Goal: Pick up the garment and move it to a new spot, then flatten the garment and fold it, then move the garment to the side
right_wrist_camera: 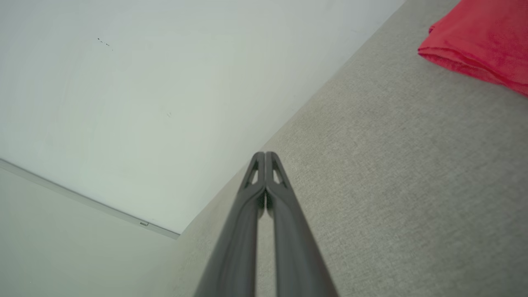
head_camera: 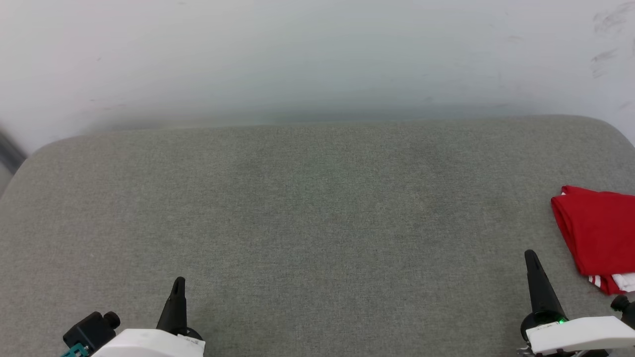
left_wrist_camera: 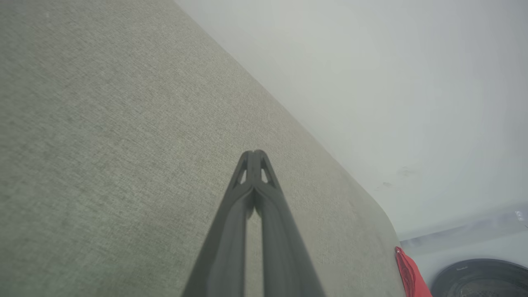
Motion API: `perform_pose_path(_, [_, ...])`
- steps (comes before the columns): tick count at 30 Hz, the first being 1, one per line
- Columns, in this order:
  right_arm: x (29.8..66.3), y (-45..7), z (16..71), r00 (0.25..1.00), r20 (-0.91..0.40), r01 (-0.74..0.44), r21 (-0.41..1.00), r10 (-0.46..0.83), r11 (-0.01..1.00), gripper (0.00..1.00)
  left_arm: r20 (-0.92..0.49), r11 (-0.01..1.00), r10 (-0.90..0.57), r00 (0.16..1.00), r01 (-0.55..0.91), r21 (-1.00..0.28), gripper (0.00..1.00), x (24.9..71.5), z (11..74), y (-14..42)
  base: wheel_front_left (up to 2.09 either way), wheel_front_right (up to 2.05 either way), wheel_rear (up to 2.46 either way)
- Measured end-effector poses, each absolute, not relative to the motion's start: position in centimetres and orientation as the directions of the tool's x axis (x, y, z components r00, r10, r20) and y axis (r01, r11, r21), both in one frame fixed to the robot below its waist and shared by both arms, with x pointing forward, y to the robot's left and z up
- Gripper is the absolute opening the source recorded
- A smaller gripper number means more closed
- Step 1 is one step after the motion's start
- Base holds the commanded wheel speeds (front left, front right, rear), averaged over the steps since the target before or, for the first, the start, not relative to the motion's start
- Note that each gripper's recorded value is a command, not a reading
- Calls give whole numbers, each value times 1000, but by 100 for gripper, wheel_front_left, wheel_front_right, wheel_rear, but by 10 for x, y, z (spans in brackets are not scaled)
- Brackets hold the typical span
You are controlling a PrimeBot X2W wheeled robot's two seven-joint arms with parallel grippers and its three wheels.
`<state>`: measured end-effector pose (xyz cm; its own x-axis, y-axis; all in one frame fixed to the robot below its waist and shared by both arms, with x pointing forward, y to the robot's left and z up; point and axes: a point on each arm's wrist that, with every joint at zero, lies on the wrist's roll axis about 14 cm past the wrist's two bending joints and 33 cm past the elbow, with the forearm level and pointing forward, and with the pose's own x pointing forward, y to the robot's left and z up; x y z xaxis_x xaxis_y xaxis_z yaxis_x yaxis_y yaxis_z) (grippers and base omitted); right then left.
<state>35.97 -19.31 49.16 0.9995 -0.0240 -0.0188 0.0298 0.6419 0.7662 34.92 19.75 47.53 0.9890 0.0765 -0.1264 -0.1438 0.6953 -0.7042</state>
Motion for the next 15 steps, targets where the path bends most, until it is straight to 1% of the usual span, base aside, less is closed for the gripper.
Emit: perform_pose_path(15, [366,-195,491,999,-35,43,864,-25,502,0,-126,547,50,991,-133,-826,0,358,478,197,0,0,0])
